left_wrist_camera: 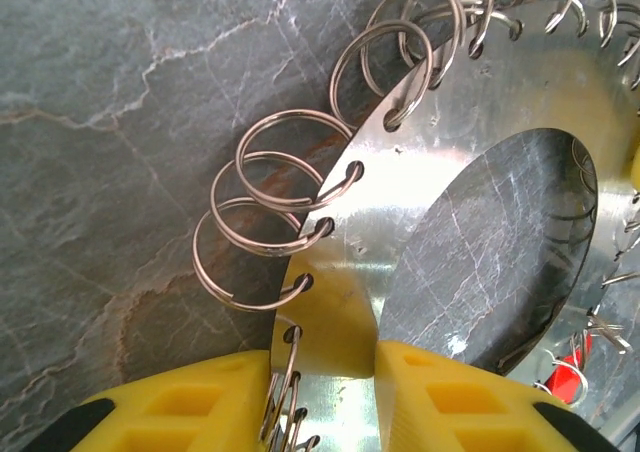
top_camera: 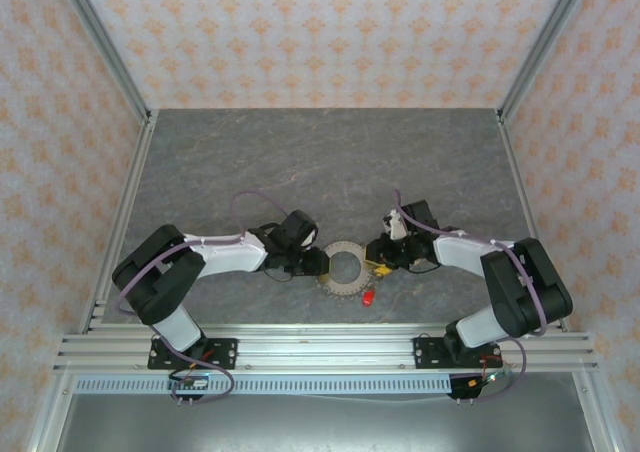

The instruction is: Put the keys on the keyring

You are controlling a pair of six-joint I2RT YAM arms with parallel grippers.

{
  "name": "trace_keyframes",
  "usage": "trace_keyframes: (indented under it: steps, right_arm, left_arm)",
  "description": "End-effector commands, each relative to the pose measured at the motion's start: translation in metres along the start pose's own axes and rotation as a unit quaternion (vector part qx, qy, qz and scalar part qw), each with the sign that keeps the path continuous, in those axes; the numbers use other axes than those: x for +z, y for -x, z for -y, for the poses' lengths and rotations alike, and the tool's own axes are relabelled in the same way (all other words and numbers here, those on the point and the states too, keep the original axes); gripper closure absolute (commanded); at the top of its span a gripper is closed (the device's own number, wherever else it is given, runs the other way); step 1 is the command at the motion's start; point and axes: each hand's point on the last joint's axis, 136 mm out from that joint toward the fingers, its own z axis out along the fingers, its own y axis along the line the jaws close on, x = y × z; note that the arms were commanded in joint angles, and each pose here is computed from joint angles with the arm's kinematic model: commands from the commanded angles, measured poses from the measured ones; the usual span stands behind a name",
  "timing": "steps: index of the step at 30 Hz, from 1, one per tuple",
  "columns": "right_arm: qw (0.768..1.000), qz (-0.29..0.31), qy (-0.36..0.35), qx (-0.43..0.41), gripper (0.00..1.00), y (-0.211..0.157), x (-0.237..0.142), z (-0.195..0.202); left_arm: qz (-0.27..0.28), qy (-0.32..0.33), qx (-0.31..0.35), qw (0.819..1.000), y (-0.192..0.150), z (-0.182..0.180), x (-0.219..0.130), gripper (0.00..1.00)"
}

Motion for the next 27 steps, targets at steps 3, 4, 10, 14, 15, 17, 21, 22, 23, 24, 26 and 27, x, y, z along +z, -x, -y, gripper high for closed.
trace_keyframes:
  steps: [3, 4, 10, 14, 15, 17, 21, 22, 23, 24, 26, 27]
  right_arm:
    - [0.999, -0.001, 0.047, -0.004, 0.77, 0.006, 0.002, -0.017]
    - [0.999, -0.001, 0.049, -0.004, 0.77, 0.006, 0.003, -0.017]
    - [0.999, -0.008, 0.05, -0.009, 0.78, 0.005, 0.007, -0.014]
    - [0.999, -0.009, 0.043, -0.01, 0.89, 0.005, 0.008, -0.01]
    - [0.999, -0.007, 0.042, -0.01, 0.92, 0.005, 0.008, -0.01]
    - [0.999, -0.001, 0.039, -0.008, 0.93, 0.007, 0.006, -0.011]
    - [0.999, 0.027, 0.04, -0.004, 0.99, 0.016, -0.002, -0.016]
    - [0.999, 0.034, 0.04, 0.002, 1.0, 0.019, -0.004, -0.017]
    - [0.998, 0.041, 0.045, 0.01, 1.0, 0.022, -0.007, -0.019]
    - [0.997, 0.049, 0.052, 0.017, 1.0, 0.025, -0.01, -0.021]
    - [0.995, 0.066, 0.06, 0.036, 1.0, 0.032, -0.016, -0.023]
    - [0.994, 0.075, 0.061, 0.043, 1.0, 0.034, -0.018, -0.023]
  left_arm:
    - [0.069, 0.007, 0.023, 0.997, 0.042, -0.001, 0.001, 0.67]
    - [0.07, 0.009, 0.025, 0.997, 0.044, -0.001, 0.0, 0.67]
    - [0.073, 0.009, 0.023, 0.997, 0.049, -0.006, -0.002, 0.67]
    - [0.074, 0.011, 0.023, 0.997, 0.052, -0.007, -0.003, 0.67]
    - [0.074, 0.013, 0.024, 0.997, 0.053, -0.008, -0.004, 0.67]
    - [0.077, 0.017, 0.021, 0.997, 0.054, -0.01, -0.005, 0.66]
    - [0.086, 0.03, 0.014, 0.996, 0.057, -0.017, -0.013, 0.59]
    - [0.088, 0.032, 0.011, 0.996, 0.057, -0.018, -0.015, 0.54]
    - [0.093, 0.032, 0.008, 0.995, 0.057, -0.019, -0.018, 0.5]
    - [0.097, 0.034, 0.005, 0.995, 0.058, -0.021, -0.022, 0.47]
    - [0.109, 0.038, -0.009, 0.993, 0.059, -0.024, -0.03, 0.39]
    - [0.113, 0.038, -0.013, 0.993, 0.059, -0.024, -0.034, 0.38]
